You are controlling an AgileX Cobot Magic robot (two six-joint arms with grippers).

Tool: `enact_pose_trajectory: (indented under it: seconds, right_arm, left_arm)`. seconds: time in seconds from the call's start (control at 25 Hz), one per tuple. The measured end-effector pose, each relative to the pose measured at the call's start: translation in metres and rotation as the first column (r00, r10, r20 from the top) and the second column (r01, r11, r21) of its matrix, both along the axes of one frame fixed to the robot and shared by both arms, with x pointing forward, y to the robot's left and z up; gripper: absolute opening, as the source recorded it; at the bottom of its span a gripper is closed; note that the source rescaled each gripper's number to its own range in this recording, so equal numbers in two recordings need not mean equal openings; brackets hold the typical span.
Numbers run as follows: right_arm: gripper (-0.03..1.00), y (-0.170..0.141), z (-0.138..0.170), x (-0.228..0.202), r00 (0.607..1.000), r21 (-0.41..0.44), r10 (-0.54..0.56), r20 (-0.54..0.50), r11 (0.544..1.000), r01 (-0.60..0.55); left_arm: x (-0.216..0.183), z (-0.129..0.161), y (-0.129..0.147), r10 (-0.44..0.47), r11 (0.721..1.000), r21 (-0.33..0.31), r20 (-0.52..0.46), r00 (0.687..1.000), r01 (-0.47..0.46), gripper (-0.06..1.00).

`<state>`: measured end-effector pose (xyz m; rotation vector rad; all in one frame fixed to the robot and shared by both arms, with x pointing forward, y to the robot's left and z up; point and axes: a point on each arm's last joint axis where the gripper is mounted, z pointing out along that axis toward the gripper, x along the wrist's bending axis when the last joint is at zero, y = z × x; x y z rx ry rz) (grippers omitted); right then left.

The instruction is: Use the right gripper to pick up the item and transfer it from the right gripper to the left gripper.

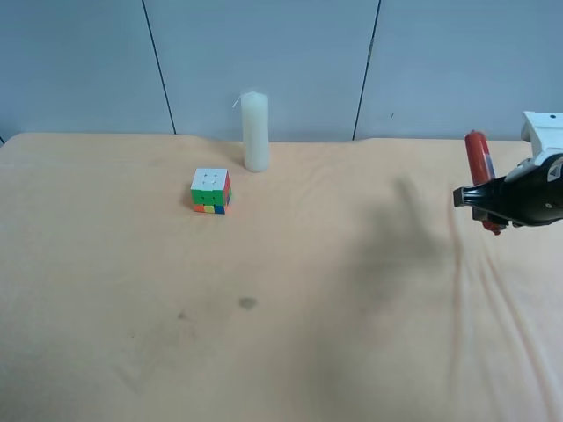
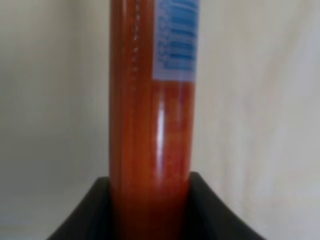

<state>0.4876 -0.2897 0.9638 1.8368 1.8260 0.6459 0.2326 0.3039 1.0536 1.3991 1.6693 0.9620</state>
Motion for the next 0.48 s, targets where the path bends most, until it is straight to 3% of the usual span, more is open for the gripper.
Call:
enact_pose_trajectory:
  seconds: [0.24,0.48]
  right_arm:
    - [0.01,0.04,0.021,-0.001,0.974,0.035,0.148,0.169,0.987,-0.156]
    - [0.01,0.081,0.035,-0.002,0.917,0.035,0.299,0.264,0.947,-0.319]
  left_arm:
    - [0.0,0.0,0.0,0.0,1.0,0.0,0.0,1.0,0.0,1.0]
    - [0.0,0.0,0.0,0.0,1.0,0.0,0.0,1.0,0.0,1.0]
